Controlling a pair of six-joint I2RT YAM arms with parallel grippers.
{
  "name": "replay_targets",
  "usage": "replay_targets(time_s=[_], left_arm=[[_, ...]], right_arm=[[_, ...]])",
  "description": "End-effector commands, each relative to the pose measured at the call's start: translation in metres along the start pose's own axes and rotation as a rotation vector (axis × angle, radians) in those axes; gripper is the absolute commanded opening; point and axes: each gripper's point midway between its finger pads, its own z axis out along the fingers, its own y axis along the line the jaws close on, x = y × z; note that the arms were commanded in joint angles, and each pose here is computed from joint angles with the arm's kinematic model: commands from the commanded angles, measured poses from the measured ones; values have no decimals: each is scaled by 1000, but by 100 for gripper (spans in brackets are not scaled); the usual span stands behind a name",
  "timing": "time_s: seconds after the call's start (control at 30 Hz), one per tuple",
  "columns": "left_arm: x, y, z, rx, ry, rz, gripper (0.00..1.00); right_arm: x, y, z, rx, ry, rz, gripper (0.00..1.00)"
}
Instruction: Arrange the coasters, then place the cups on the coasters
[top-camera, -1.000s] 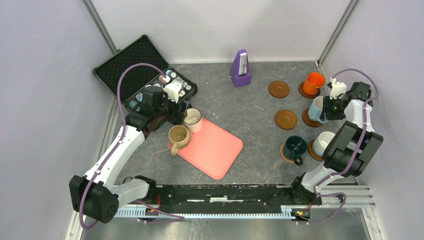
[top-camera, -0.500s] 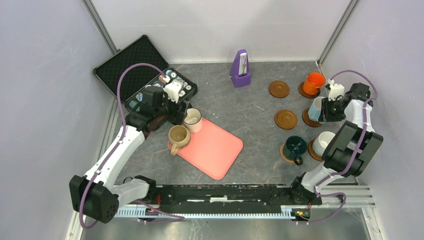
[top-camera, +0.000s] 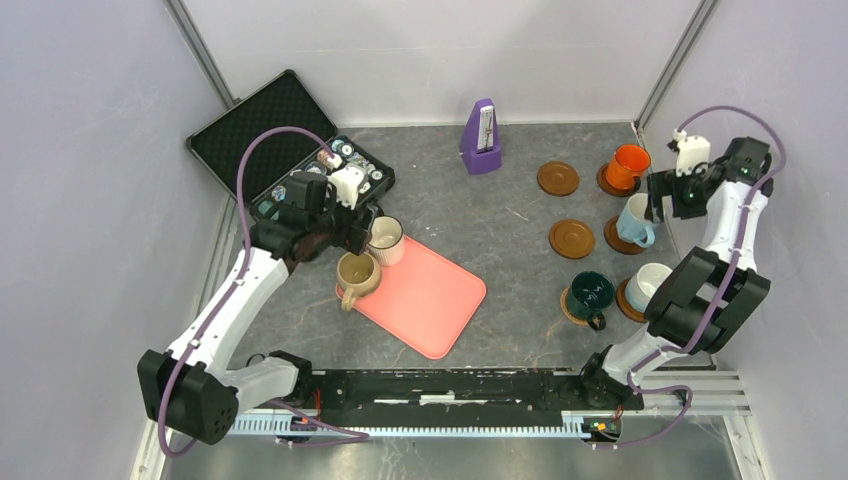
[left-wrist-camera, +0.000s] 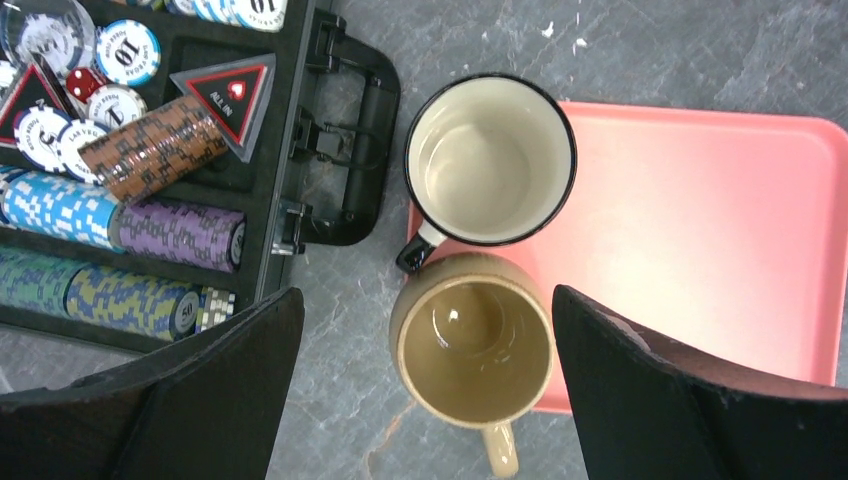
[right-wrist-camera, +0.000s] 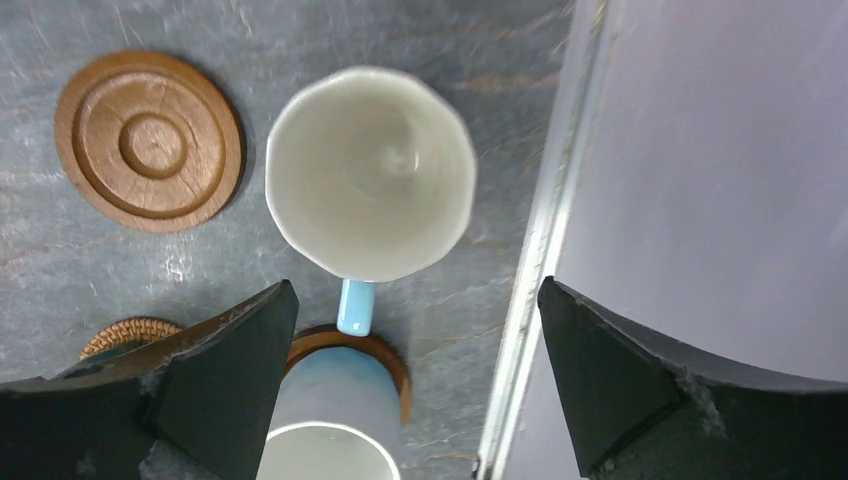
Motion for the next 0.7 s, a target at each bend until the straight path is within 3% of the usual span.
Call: replay_targets(time_s=[0.0,0.27,0.43,0.57,0.67], left_arm=[[4,3,-12,19,61,66,100],[19,22,-1,72,190,121,100],[26,26,-4,188,263,178,95],[49,40,-11,214,283,256,93],[70,39,-16,321,320,363,92]], right_arm=[[-49,-6,-37,6,-115,-94,98],[-119,18,-57,-41,-225,-196,98],[-152,65,-64,-84,-278,-320,98],[-161,108,-67,-141,-304,-412,98],[-162,137,-69,-199,-325,-454,98]])
